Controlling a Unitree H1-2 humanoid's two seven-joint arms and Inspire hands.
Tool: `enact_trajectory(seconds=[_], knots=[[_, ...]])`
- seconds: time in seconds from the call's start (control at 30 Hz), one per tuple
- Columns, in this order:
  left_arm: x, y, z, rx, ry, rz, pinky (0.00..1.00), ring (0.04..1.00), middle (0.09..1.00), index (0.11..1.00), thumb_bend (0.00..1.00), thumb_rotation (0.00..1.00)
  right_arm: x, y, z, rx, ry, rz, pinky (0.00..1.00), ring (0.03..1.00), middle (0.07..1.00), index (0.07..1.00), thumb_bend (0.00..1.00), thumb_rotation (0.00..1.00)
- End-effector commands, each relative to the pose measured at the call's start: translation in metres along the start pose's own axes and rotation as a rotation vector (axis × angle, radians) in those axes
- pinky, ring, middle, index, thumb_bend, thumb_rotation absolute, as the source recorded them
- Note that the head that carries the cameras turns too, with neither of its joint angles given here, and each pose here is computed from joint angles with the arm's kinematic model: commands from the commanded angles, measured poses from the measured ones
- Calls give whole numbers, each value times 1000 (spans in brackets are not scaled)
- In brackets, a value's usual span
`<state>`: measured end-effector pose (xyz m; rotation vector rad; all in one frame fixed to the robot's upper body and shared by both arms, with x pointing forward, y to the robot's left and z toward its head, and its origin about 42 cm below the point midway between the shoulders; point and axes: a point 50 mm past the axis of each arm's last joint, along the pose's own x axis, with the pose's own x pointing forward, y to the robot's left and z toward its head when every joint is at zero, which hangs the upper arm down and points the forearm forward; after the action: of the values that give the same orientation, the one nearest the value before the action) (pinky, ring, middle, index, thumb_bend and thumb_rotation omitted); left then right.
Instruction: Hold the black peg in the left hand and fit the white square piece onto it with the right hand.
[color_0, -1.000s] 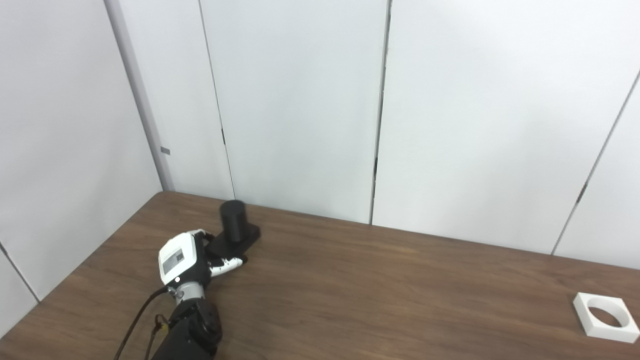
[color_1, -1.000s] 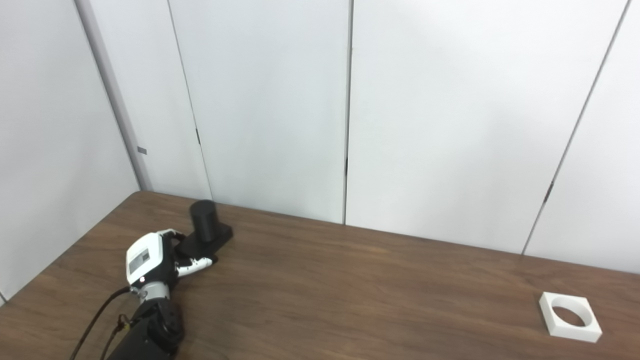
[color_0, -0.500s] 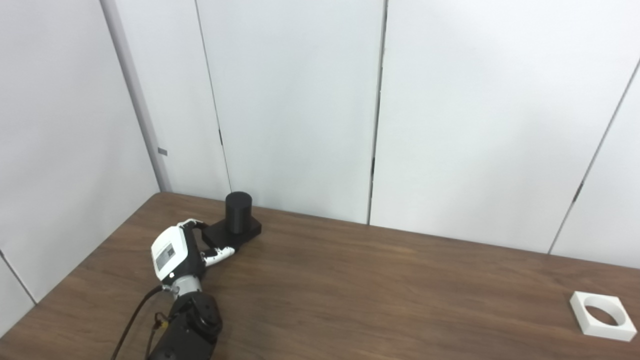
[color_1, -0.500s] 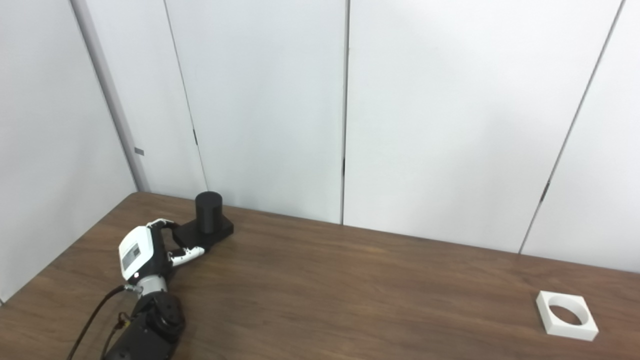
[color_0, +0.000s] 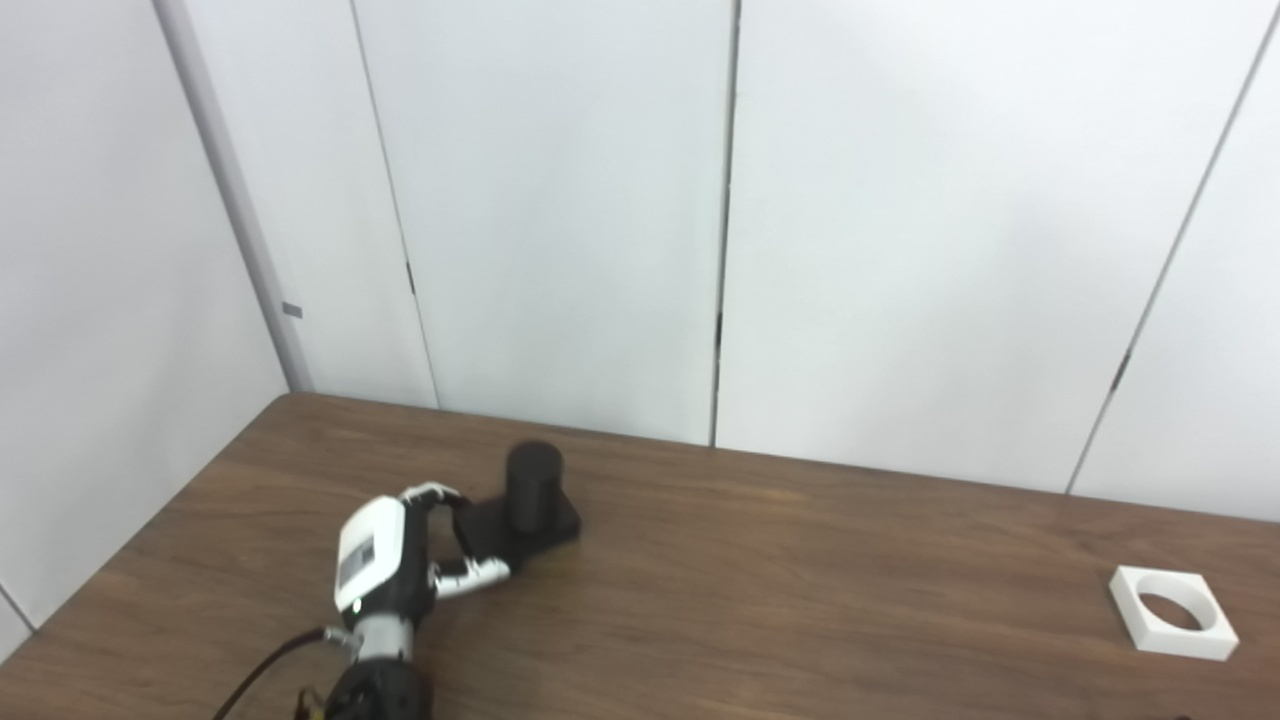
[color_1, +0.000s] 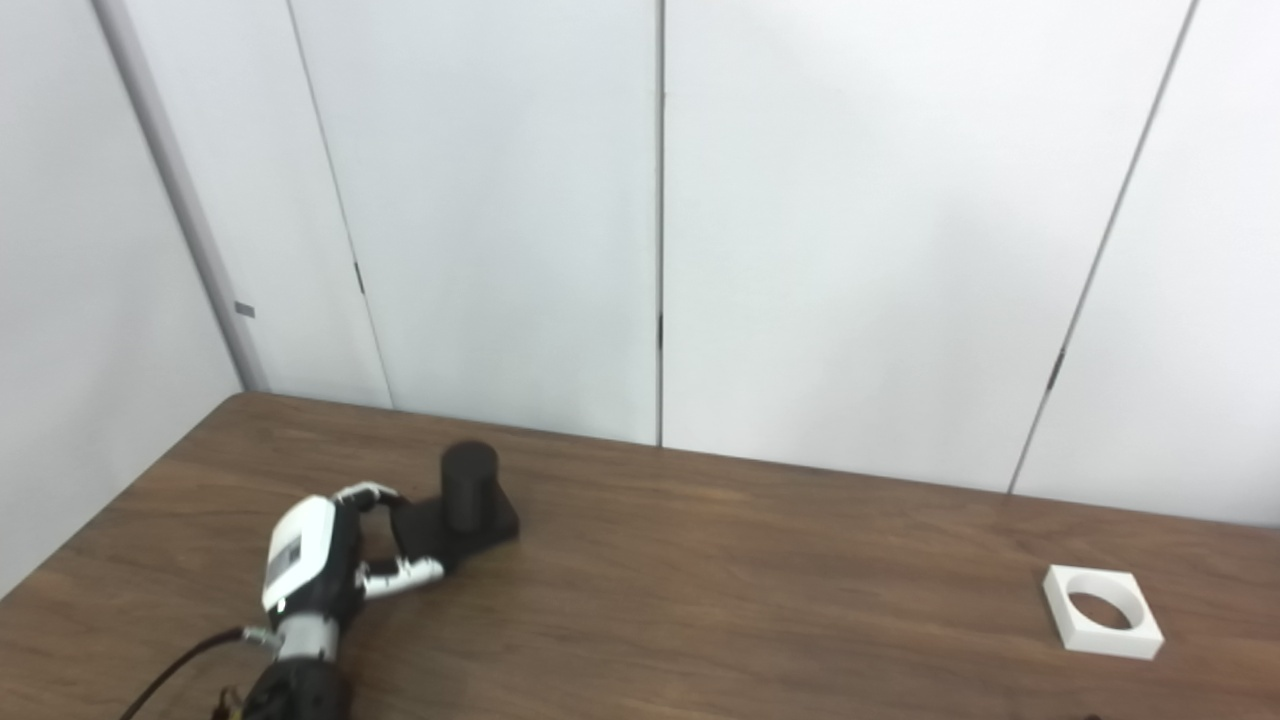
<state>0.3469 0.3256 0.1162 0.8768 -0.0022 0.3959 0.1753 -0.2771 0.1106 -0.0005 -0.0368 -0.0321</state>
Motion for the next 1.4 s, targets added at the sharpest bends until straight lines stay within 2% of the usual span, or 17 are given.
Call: enact_trajectory(seconds=[0.0,0.3,0.4,0.63,0.83,0.93,1.03,1.07,1.37], knots=[[7,13,22,-25,-78,12,641,764,771,486,508,51,1,10,6,-1,-9,26,1000,1000,1000,1000,691,1000],[-54,16,55,-49,-192,-135,663,781,774,488,508,49,2,18,13,1,11,12,1000,1000,1000,1000,631,1000],[-73,17,60,-73,-224,-197,672,787,778,487,509,49,2,21,17,11,9,19,1000,1000,1000,1000,607,1000],[-109,23,65,-72,-291,-396,740,831,790,487,511,45,-1,26,28,3,1,22,1000,1000,1000,1000,575,1000],[-133,21,73,-63,-354,-522,760,852,806,487,513,45,0,29,35,2,12,16,1000,1000,995,1000,605,1000],[-142,19,76,-43,-380,-562,811,869,811,486,513,45,2,30,38,-5,9,14,1000,1000,989,1000,611,1000],[-155,12,79,-27,-414,-600,964,882,802,486,516,43,3,32,40,1,11,11,1000,1000,981,1000,617,1000],[-159,10,79,-19,-421,-608,982,884,800,485,517,43,3,32,41,4,11,11,1000,1000,980,1000,616,1000],[-185,-3,85,27,-449,-676,1000,958,832,483,521,46,3,34,49,-3,10,12,1000,1000,978,1000,623,1000]])
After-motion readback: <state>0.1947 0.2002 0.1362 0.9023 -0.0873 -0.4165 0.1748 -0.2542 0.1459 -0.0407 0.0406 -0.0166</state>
